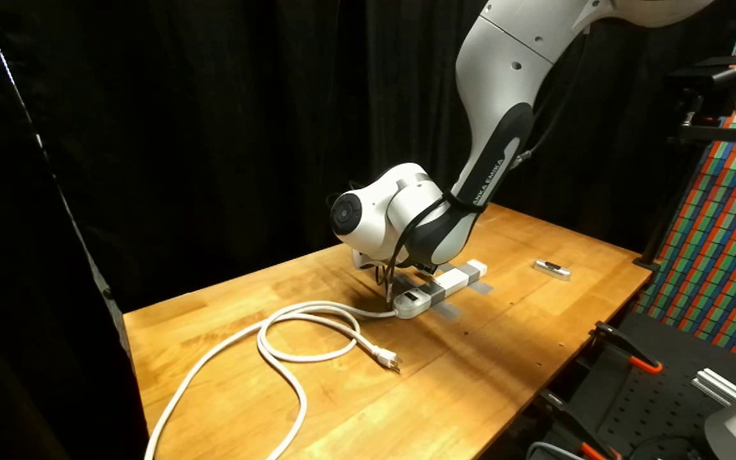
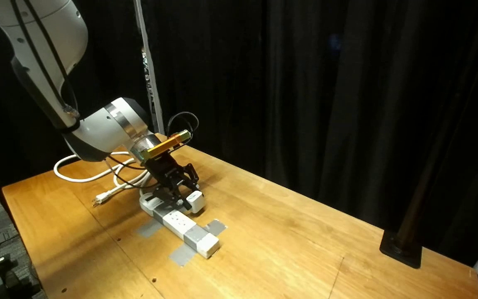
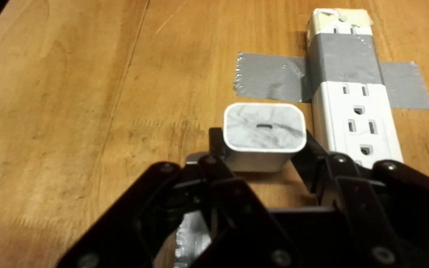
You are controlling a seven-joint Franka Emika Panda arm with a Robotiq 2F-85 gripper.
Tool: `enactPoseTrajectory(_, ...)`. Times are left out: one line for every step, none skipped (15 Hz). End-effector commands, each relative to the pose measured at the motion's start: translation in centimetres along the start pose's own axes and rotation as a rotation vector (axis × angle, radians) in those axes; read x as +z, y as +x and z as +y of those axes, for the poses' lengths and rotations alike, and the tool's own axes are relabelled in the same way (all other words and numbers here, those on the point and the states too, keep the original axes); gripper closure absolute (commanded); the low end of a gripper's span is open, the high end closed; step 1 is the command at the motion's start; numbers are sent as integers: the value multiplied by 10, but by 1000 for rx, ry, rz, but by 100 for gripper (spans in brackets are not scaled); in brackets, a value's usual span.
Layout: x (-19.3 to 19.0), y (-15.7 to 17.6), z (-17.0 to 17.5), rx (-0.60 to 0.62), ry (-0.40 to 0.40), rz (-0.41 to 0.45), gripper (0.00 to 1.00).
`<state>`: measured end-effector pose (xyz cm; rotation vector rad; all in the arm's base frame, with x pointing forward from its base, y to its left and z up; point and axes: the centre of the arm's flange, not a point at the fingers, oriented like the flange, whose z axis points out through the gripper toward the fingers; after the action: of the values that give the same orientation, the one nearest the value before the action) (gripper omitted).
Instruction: Plug the charger head into the adapter
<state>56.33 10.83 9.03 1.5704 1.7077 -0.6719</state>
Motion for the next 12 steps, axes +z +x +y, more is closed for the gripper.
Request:
enactPoseTrajectory(-3,-13,25,18,-10,5,77)
enactPoseTrajectory(-6,-19,29,19,-3,3,77)
enactPoseTrajectory(-11,-26,33,12,8,-1,77)
enactPoseTrajectory(-13,-32,35,2,14,5,77)
enactPoseTrajectory(-15,-37,36,-15,27,2,77)
enactPoseTrajectory(-18,-42,37,-32,39,-3,77)
enactPoseTrajectory(-19,-46,34,-53,52,0,77)
enactPoseTrajectory(-20,-48,32,-68,62,0,77)
enactPoseTrajectory(-22,-50,29,-83,72,3,77)
enactPoseTrajectory(-24,-51,26,-93,81,6,77)
enactPoseTrajectory(-26,-54,24,-101,86,9,77)
enactPoseTrajectory(-29,-56,22,-105,90,13,77)
